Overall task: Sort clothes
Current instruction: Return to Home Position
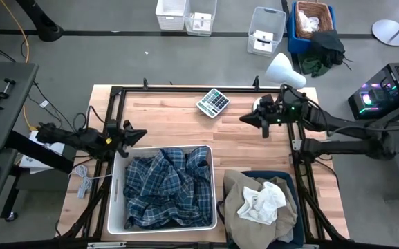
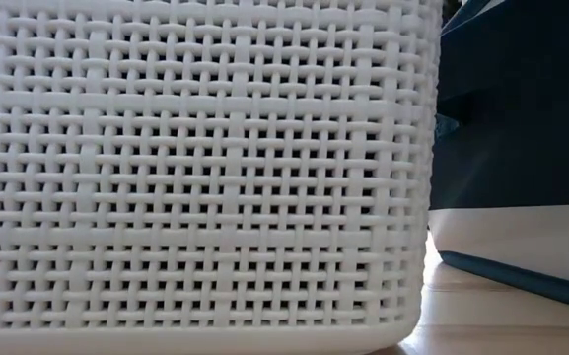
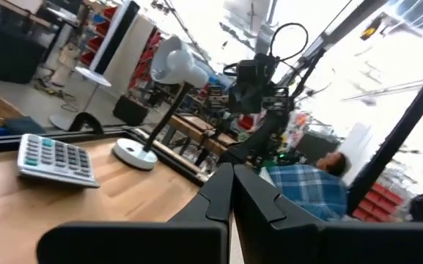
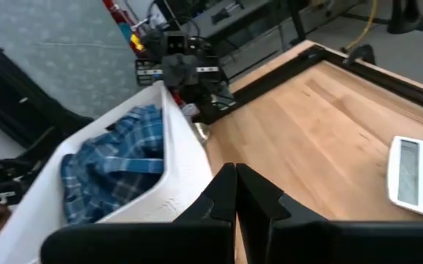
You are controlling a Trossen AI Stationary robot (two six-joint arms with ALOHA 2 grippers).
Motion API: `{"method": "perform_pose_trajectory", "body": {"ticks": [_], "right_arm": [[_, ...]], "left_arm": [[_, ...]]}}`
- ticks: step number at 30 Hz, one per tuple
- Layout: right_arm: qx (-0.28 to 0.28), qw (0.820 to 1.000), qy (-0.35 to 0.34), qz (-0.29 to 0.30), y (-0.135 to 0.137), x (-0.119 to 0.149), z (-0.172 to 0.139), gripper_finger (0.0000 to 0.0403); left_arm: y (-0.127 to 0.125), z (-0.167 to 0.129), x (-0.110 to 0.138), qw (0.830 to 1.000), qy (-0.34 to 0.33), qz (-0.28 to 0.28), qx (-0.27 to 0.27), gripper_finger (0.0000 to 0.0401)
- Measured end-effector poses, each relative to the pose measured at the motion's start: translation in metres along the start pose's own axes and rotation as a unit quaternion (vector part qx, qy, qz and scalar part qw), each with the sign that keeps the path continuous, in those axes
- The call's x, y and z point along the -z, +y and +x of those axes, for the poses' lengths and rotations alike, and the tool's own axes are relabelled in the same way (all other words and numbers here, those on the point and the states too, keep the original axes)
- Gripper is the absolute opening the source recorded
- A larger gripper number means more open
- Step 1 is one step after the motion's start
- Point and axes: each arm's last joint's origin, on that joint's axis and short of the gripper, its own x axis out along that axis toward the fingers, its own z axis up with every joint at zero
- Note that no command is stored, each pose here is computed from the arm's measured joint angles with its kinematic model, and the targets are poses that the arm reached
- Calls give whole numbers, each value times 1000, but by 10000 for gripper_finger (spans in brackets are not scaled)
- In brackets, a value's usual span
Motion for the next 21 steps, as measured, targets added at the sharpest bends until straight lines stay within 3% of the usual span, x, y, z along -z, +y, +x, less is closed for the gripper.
{"method": "perform_pose_trajectory", "body": {"ticks": [10, 15, 21], "right_arm": [[1, 1000, 3, 19, -7, 31, -1, 0], [-16, 996, -72, 46, 0, 68, -11, 0], [22, 993, -98, 61, -8, 113, -16, 0]], "left_arm": [[2, 0, 1, 1000, 6, 19, -11, 0], [-4, 0, -15, 999, -16, 38, -14, 0], [-7, -1, -24, 995, -33, 90, -39, 0]]}}
